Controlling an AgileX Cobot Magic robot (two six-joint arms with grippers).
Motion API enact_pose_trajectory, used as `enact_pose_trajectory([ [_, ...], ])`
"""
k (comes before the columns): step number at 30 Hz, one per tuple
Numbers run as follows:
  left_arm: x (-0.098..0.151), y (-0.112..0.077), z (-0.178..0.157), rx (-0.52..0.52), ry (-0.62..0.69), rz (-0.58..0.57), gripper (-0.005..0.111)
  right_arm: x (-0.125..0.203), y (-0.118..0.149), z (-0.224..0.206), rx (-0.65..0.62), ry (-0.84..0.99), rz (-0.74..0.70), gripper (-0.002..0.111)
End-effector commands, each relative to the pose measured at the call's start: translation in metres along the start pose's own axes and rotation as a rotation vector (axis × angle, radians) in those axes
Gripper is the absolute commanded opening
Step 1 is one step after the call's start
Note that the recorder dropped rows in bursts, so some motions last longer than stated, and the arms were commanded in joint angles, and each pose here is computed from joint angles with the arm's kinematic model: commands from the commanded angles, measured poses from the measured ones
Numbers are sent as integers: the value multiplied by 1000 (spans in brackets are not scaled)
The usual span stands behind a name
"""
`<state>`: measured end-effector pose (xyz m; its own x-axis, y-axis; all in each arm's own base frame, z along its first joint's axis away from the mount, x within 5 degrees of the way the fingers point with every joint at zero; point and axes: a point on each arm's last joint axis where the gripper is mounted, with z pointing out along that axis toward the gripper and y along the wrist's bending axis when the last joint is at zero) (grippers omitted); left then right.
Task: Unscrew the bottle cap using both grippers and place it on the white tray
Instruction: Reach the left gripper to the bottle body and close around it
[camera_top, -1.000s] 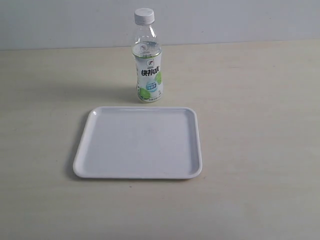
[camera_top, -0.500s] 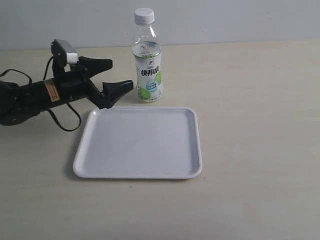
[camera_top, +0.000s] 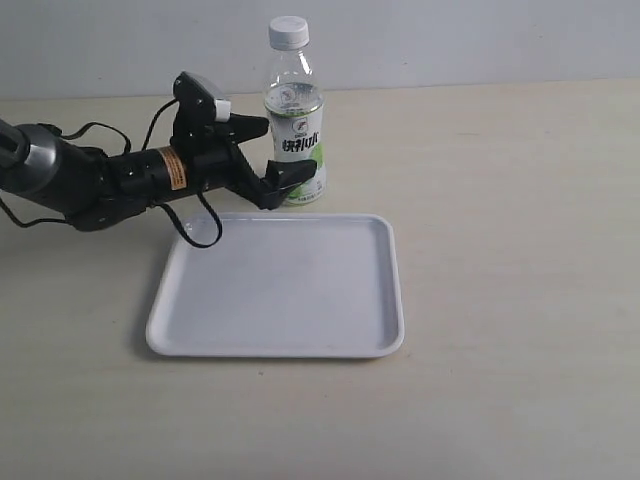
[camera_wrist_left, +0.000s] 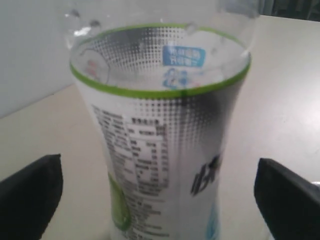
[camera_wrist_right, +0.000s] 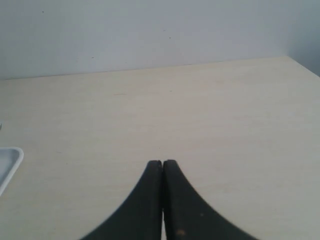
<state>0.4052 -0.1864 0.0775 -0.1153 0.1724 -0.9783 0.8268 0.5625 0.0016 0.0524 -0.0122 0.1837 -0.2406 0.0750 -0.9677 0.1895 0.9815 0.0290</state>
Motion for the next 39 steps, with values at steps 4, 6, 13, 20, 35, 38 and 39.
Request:
enact_pose_trajectory([
  [4, 6, -7, 22, 3, -4, -7, 105, 0, 0, 0, 3, -13, -8, 0],
  [6, 9, -8, 26, -6, -9, -23, 105, 0, 0, 0, 3, -13, -8, 0],
  [13, 9, -10, 30, -39, -33, -61, 105, 0, 0, 0, 3, -13, -8, 0],
  [20, -3, -9, 42, -59, -49, -45, 105, 0, 0, 0, 4, -10, -8, 0],
  [35, -1, -11, 44, -66, -7, 17, 0, 0, 0, 0, 4, -10, -8, 0],
  [38, -5, -12, 43, -61, -7, 32, 0, 0, 0, 0, 4, -10, -8, 0],
  [39, -6, -12, 43, -59, -5, 38, 0, 0, 0, 0, 4, -10, -8, 0],
])
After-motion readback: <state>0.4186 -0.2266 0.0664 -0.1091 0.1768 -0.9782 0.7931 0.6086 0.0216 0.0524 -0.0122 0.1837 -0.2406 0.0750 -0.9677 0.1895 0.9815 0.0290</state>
